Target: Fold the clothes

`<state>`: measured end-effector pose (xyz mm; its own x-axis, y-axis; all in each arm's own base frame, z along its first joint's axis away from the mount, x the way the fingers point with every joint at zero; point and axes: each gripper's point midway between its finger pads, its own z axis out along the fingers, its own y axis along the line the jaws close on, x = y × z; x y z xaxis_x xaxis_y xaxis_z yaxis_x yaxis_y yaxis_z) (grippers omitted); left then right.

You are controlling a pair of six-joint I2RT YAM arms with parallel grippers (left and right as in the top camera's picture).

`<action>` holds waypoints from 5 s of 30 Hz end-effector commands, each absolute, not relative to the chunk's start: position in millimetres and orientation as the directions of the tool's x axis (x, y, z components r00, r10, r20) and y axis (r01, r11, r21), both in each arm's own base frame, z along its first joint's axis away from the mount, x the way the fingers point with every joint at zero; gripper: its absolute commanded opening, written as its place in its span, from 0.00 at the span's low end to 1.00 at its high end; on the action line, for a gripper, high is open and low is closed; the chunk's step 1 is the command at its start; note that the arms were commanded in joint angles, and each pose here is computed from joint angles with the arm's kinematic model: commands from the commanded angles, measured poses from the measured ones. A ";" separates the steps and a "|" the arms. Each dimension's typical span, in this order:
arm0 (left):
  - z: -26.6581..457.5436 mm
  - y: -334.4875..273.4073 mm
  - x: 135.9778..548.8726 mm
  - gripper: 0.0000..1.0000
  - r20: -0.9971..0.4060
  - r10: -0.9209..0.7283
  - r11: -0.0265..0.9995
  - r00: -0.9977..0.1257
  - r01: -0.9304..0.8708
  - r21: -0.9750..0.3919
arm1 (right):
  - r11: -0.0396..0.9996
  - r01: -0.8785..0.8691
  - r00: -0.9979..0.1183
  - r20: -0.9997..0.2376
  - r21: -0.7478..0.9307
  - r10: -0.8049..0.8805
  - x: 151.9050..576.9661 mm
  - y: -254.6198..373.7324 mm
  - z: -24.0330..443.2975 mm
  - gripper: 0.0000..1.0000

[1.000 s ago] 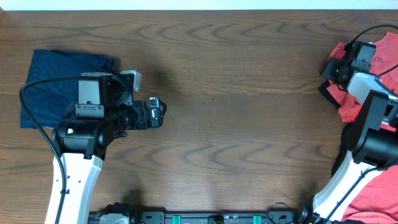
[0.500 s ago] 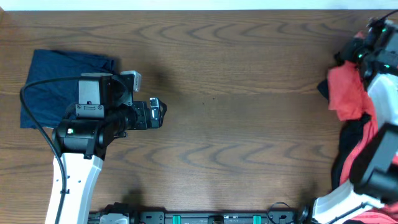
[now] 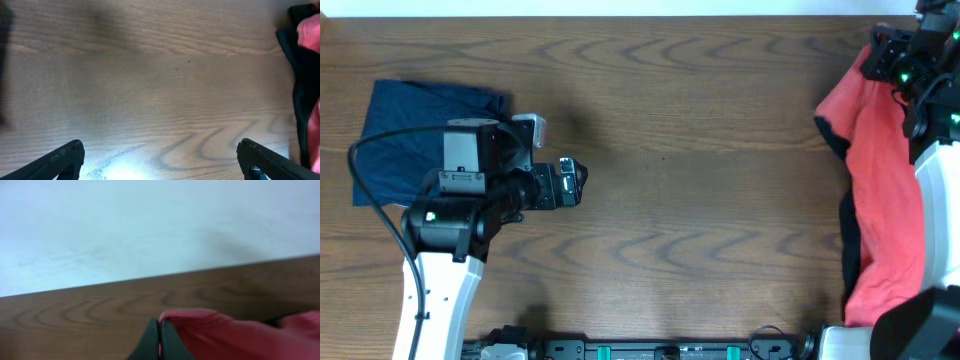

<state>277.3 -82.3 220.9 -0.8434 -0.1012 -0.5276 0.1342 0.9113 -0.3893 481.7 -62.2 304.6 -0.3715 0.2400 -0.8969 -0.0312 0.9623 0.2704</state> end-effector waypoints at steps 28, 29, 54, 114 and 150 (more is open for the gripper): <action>314.0 -72.2 281.6 0.98 -0.753 -0.128 0.925 -0.645 0.197 -0.325 | 0.556 -0.756 -0.397 -0.917 0.347 0.032 347.6 234.2 406.4 0.12; 318.3 -69.4 281.4 0.98 -0.764 -0.130 0.930 -0.632 0.189 -0.314 | 0.538 -0.775 -0.395 -0.919 0.331 -0.004 338.7 250.1 400.9 0.35; 158.1 -139.2 337.3 0.98 -0.406 0.164 0.918 -0.899 0.290 -0.271 | 0.867 -0.394 -0.495 -0.865 0.304 0.078 362.6 131.5 375.1 0.93; 155.4 -14.6 438.8 0.73 -0.546 -0.251 0.912 -0.799 -0.006 -0.409 | 0.877 0.449 -0.784 -0.396 0.170 0.478 425.1 -70.5 134.5 0.51; 37.6 -137.0 315.7 0.76 -0.082 0.222 0.935 -0.972 0.236 -0.266 | 0.292 0.948 -0.314 -0.244 -0.124 0.917 297.3 -326.4 -28.7 0.01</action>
